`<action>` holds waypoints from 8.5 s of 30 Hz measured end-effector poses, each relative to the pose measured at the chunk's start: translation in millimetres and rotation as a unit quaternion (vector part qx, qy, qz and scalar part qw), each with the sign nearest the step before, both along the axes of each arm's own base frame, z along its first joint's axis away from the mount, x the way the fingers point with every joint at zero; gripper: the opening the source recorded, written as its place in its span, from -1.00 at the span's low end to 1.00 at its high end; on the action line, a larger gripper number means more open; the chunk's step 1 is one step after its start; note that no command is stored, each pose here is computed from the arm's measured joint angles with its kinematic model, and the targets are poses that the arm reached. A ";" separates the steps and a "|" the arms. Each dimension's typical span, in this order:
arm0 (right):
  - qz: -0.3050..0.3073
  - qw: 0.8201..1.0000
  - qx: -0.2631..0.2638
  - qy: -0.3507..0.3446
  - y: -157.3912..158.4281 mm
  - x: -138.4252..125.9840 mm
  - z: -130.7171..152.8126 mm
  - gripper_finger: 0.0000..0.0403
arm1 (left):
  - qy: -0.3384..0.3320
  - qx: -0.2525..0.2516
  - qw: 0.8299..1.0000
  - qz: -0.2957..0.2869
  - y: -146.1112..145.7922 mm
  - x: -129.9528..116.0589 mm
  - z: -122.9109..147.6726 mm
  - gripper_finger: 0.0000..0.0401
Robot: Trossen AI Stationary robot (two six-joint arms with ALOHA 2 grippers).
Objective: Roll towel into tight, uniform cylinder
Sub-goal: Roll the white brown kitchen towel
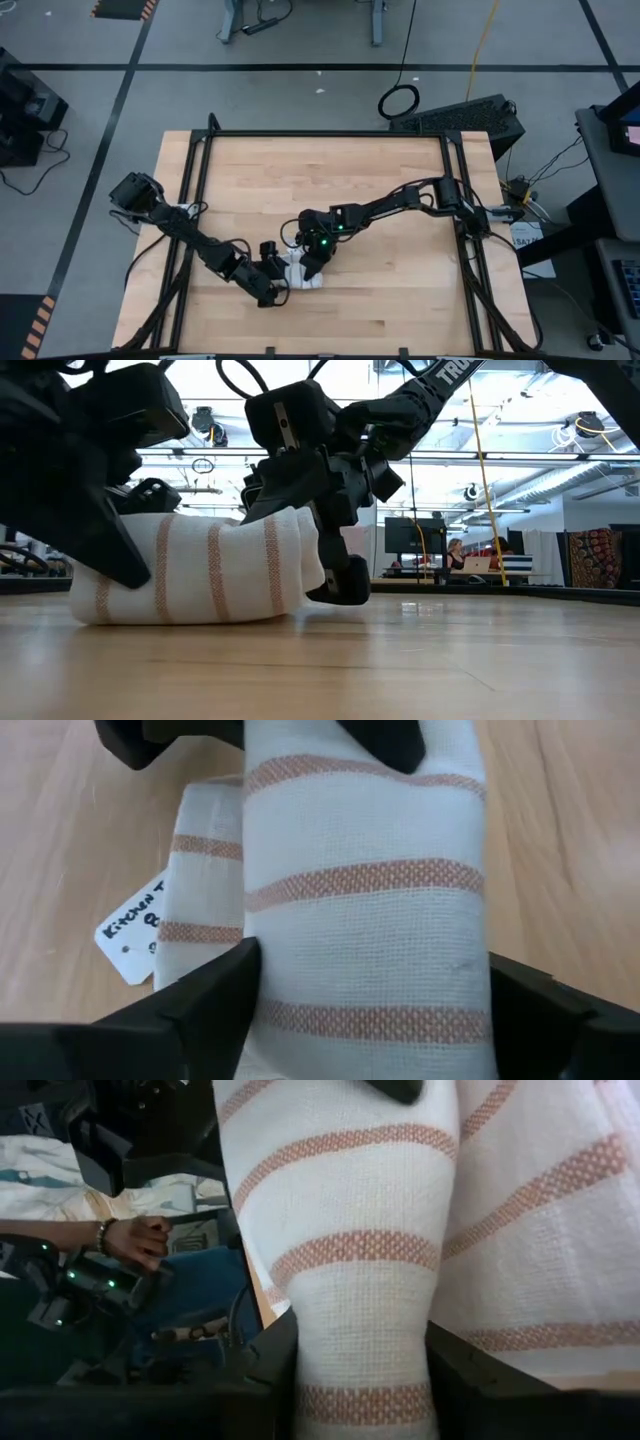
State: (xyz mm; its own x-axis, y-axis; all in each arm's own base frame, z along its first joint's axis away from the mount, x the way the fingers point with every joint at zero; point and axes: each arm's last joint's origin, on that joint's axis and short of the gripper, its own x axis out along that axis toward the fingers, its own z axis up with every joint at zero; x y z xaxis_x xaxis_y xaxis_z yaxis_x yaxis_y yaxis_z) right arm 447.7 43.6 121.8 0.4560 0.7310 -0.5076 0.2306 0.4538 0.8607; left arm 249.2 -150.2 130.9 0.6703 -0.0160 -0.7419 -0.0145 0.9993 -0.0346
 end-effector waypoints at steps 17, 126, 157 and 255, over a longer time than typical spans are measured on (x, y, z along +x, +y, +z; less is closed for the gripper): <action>0.055 0.982 -0.169 -0.057 0.2 -29.8 56.4 0.77 | 0.028 -0.051 0.998 -0.010 10.9 7.0 -0.6 0.33; -0.031 0.870 -0.465 -0.158 99.8 -43.9 70.1 0.61 | 0.044 -0.160 0.985 0.045 37.1 -12.1 50.7 0.01; 0.020 0.901 -0.424 -0.086 100.3 -47.8 44.8 -0.97 | 0.055 -0.213 0.953 0.208 27.3 -66.7 9.4 -0.30; -0.169 0.865 -0.407 -0.237 108.7 -15.2 55.4 -1.00 | -0.059 -0.081 0.995 -0.013 37.4 -9.2 12.0 -0.77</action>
State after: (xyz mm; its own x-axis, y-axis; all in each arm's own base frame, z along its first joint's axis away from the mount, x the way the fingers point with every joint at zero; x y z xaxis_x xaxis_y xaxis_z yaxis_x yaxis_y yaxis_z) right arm 432.5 152.3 177.2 0.8726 0.0020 -0.4884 0.1776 0.9302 0.3212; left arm 240.0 -112.8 142.8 0.7499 -0.1479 -0.6448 0.0259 0.9805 -0.1948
